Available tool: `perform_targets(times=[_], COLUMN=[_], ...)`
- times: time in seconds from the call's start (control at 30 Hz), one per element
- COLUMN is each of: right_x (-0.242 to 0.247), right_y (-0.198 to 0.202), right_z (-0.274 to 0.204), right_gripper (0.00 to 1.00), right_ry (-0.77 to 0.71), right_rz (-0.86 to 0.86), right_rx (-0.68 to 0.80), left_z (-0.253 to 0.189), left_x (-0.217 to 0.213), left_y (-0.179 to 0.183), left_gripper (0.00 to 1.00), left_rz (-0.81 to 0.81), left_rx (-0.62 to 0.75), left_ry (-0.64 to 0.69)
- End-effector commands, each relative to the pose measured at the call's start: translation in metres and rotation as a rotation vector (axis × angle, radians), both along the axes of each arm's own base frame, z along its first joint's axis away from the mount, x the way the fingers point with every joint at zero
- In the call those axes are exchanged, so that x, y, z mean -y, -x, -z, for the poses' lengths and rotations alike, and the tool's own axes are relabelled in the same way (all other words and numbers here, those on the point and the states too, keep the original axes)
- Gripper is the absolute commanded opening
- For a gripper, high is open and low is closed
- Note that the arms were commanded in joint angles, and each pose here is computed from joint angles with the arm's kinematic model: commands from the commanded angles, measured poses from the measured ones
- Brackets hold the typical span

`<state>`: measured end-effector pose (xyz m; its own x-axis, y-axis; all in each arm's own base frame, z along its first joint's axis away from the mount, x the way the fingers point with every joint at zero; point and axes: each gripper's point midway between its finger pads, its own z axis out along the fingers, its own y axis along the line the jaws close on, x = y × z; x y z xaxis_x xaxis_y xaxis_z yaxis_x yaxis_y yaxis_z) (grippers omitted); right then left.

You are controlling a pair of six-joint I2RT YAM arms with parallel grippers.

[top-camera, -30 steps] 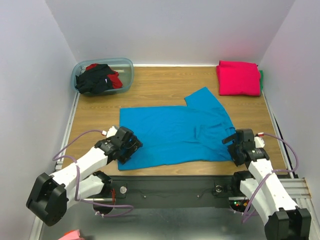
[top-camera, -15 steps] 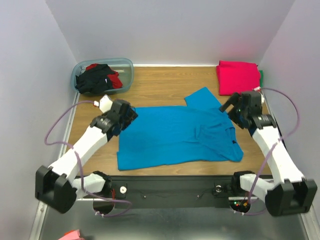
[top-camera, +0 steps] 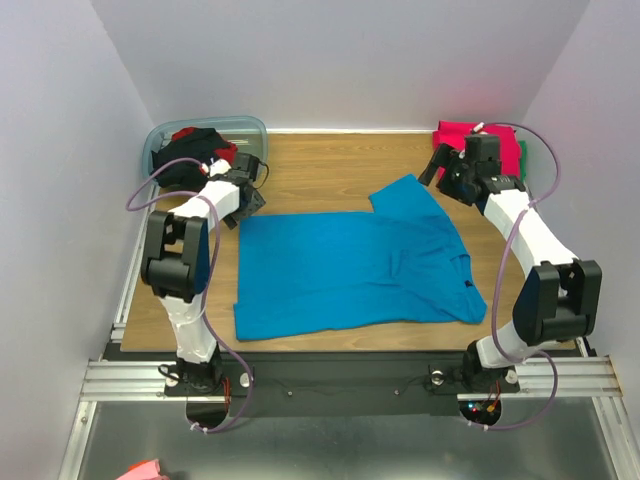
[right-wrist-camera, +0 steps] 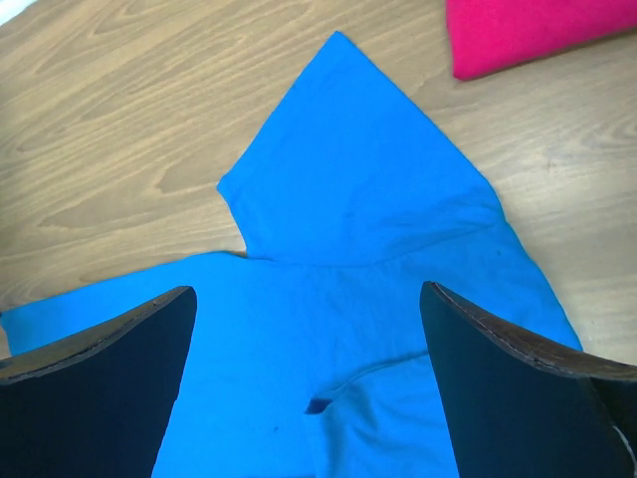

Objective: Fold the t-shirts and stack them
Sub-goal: Fold the tshirt

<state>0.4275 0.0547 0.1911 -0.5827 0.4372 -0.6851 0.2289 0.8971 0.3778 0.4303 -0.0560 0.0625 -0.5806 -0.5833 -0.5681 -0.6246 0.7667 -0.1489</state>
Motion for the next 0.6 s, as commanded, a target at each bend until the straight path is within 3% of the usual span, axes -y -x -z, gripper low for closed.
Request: perform_targets(times=[0.0,0.33,0.57], right_x=[-0.010,-0.013,-0.025], right_y=[-0.018,-0.019,-0.046], right_z=[-0.011,0.014,0.015], right_gripper=[1.00,1.00,1.00], right_ry=[0.001,0.007,0.095], right_rz=[-0.055,-0.065,-0.114], right_rx=[0.060,0.000,0.018], left_z=[-0.001,0.032,0.047], left_x=[-0.003,-0.006,-0.001], left_y=[-0.012,-0.002,0.001], left_gripper=[0.70,0.63,0.31], left_rz=[0.010,-0.005,0.018], left_rx=[-0.018,-0.075,-0.109], left_ry=[-0.032,-0.031,-0.012])
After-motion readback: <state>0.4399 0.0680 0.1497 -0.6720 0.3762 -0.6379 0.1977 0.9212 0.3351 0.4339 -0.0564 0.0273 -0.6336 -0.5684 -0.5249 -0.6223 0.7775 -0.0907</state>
